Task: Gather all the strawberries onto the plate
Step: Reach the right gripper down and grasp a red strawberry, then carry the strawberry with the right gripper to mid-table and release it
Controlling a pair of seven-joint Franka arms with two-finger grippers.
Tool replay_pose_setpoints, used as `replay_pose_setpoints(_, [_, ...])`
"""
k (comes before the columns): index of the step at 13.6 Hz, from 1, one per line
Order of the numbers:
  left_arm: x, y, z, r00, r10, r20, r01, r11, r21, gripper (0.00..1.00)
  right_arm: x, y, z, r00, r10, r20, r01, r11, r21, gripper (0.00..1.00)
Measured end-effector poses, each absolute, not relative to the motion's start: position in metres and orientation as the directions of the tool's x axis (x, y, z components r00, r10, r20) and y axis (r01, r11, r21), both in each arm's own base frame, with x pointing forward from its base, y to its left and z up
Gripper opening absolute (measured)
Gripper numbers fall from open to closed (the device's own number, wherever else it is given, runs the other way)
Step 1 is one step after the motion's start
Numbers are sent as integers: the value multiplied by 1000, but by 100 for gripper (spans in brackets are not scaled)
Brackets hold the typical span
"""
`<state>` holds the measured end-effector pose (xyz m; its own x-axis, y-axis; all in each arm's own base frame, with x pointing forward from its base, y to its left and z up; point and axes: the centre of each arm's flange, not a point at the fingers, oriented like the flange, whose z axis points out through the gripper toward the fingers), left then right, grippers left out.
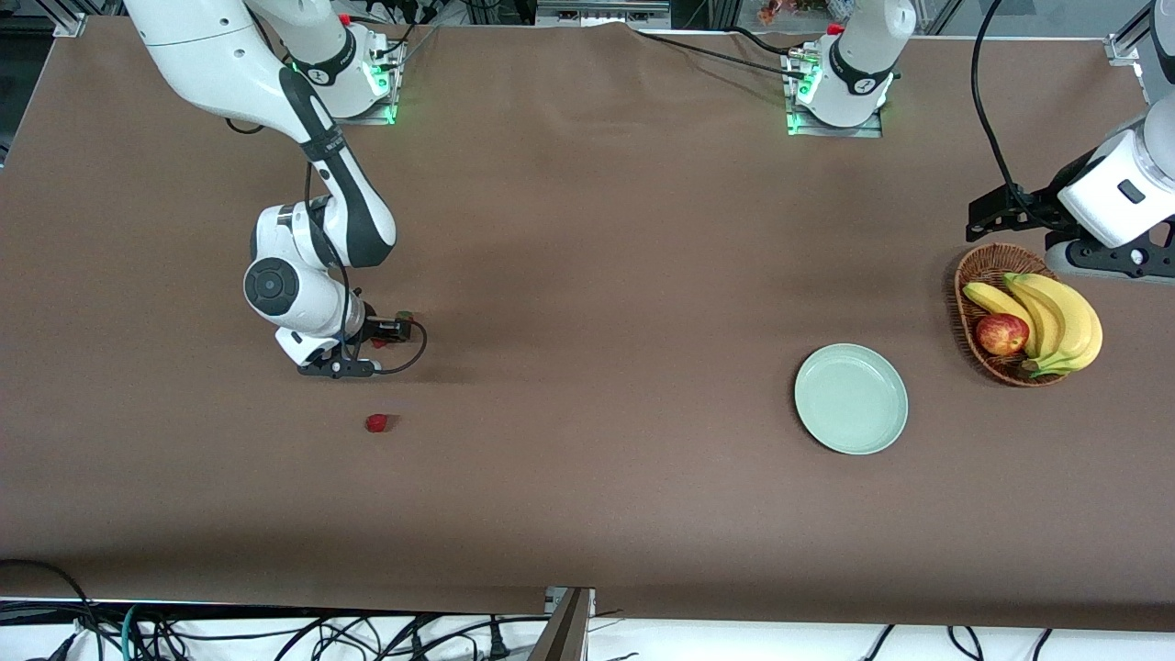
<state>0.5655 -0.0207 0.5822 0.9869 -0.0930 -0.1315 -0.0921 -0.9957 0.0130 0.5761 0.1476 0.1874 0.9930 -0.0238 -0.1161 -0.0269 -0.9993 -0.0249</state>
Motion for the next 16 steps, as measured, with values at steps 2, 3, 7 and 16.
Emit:
replay_pose_setpoints(2, [566,-21,582,987,-93,-132,-92,-996,13,100,576,148,187,993,-24,-115,-27,-999,-25,62])
replay_pose_setpoints(3, [566,-21,582,987,-93,-132,-92,-996,13,100,576,147,187,993,-25,-113,-28,-999,-25,58])
replay_pose_setpoints(7, [566,-21,582,987,-93,-132,-92,-996,13,100,576,147,182,993,-26,-112,-29,-999,-24,48])
replay_pose_setpoints(16, [566,-21,582,987,-93,-132,-92,-996,13,100,584,148,189,995,-39,-92,-42,-999,-28,33])
